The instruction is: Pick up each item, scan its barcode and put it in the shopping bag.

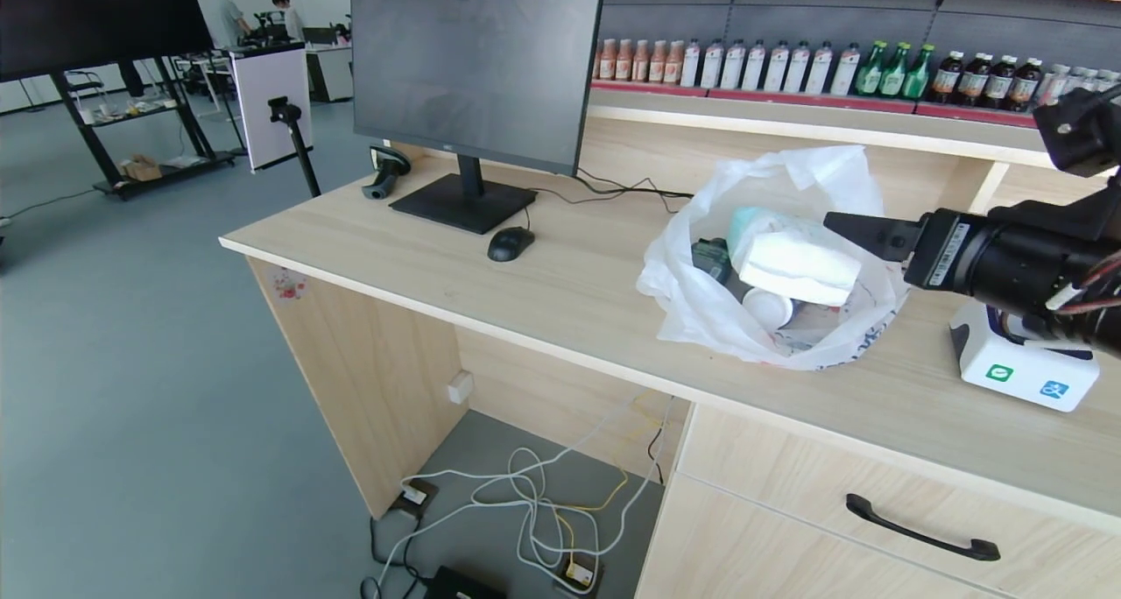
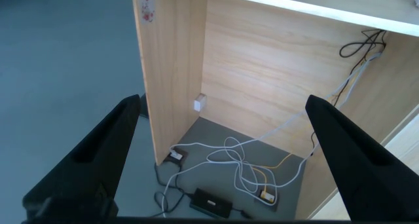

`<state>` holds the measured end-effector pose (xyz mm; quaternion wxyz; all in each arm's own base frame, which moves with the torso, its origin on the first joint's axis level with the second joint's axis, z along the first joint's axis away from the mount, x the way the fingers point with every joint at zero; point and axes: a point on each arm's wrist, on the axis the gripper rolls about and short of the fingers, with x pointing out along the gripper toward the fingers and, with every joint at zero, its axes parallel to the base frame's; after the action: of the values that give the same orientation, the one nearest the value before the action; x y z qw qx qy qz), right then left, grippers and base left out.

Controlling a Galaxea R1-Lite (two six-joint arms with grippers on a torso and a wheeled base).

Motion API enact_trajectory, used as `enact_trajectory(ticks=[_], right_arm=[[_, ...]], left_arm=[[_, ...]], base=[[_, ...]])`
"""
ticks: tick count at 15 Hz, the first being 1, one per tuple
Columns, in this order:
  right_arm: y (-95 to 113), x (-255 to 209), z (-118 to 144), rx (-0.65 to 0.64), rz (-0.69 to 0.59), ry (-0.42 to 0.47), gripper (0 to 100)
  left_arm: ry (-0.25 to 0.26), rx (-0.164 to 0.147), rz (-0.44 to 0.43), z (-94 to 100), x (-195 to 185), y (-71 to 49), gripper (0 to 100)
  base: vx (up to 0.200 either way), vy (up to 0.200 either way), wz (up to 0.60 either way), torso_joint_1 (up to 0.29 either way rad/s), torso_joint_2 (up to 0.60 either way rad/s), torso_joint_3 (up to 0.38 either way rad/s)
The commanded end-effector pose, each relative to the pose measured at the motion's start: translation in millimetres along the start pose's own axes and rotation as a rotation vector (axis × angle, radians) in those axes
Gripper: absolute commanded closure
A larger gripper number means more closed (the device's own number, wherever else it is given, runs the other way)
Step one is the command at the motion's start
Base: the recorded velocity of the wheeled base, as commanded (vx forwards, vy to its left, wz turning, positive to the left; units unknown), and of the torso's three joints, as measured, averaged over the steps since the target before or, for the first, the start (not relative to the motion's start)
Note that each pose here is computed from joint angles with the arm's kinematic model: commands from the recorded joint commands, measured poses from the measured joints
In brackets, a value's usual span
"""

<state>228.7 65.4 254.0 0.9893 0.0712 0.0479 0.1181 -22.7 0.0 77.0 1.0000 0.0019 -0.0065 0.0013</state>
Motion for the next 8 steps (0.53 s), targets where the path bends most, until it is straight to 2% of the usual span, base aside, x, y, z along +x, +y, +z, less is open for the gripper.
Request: enact_trajectory(ticks=[1, 6, 8], right_arm=[[-2, -72, -20, -0.081, 0.124, -0.055, 0], [7, -141, -88, -0.193, 0.434, 0.023, 0], [1, -156, -112, -0.236, 0.451, 0.052, 0]], left_arm=[[-0.001, -0.001, 0.002, 0.1, 0, 0.0, 0], [0.001, 0.002, 0.001, -0.1, 0, 0.0, 0], [0.001, 0.004, 0.002, -0.1, 0, 0.0, 0]], base=[[0.000, 0.000, 0.00, 0.000, 0.00, 0.000], [0.000, 0.000, 0.00, 0.000, 0.00, 0.000], [0.000, 0.000, 0.00, 0.000, 0.00, 0.000]])
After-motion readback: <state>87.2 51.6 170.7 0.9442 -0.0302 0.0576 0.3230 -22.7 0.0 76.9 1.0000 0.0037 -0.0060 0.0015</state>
